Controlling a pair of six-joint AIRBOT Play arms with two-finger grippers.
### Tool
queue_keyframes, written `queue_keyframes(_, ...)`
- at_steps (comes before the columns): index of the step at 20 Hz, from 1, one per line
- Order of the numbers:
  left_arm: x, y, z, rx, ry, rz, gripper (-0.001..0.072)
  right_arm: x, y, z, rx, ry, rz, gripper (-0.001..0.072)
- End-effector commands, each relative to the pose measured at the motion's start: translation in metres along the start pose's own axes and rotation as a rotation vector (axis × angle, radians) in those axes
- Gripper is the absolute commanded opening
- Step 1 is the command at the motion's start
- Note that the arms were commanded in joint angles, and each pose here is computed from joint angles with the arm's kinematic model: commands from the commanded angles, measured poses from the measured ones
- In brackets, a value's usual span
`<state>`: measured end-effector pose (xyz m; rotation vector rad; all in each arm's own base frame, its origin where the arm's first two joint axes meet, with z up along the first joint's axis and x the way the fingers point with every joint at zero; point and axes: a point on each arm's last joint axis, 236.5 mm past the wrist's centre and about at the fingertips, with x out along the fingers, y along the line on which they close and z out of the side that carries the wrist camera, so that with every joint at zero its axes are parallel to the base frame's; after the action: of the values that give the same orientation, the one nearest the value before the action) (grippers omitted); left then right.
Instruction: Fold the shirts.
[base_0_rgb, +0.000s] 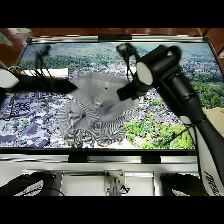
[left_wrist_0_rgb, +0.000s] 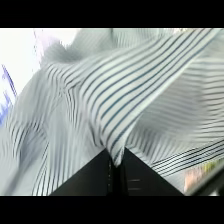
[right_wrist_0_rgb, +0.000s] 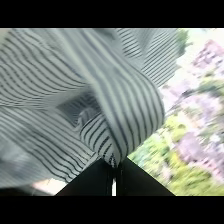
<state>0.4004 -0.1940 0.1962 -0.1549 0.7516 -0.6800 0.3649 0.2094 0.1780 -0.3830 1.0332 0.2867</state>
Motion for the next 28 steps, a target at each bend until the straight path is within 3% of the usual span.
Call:
queue_keyframes(1, -0.118, -0.068, 0.130, 0.236, -0.374, 0.013, 0.0056, -0.108, -0.079, 0.084, 0.009, -0.438, -0.246, 0.0080)
queue_keyframes(5, -0.265, -0.182, 0.202, 0.443, -0.821, -0.058, 0.0056, -0.300, -0.070, 0.149, 0.056, -1.165, -0.060, 0.0080)
queue_keyframes(7, -0.289, -0.198, 0.193, 0.480, -0.863, -0.057, 0.0056, -0.329, -0.054, 0.141, 0.076, -1.233, 0.074, 0.0080)
queue_keyframes(9, -0.265, -0.167, 0.165, 0.464, -0.715, 0.051, 0.0056, -0.303, -0.039, 0.126, 0.068, -1.097, 0.143, 0.0080)
queue_keyframes(13, -0.177, -0.026, 0.035, 0.203, -0.055, 0.396, 0.0056, -0.162, 0.011, 0.050, 0.045, -0.496, 0.252, 0.0080)
queue_keyframes(16, -0.111, 0.013, -0.045, 0.087, 0.220, 0.394, 0.0057, -0.064, 0.053, -0.025, 0.028, -0.020, 0.307, 0.0080)
queue_keyframes(18, -0.068, 0.031, -0.093, -0.010, 0.327, 0.375, 0.0057, -0.016, 0.073, -0.053, 0.005, 0.173, 0.322, 0.0080)
queue_keyframes(22, -0.023, 0.049, -0.144, -0.180, 0.364, 0.365, 0.0057, 0.043, 0.089, -0.055, -0.002, 0.277, 0.305, 0.0080)
queue_keyframes(27, -0.021, 0.063, -0.121, -0.184, 0.258, 0.385, 0.0060, 0.060, 0.099, -0.048, 0.006, 0.273, 0.323, 0.0080)
queue_keyframes(28, -0.024, 0.071, -0.119, -0.192, 0.251, 0.398, 0.0091, 0.059, 0.102, -0.046, 0.015, 0.266, 0.337, 0.0080)
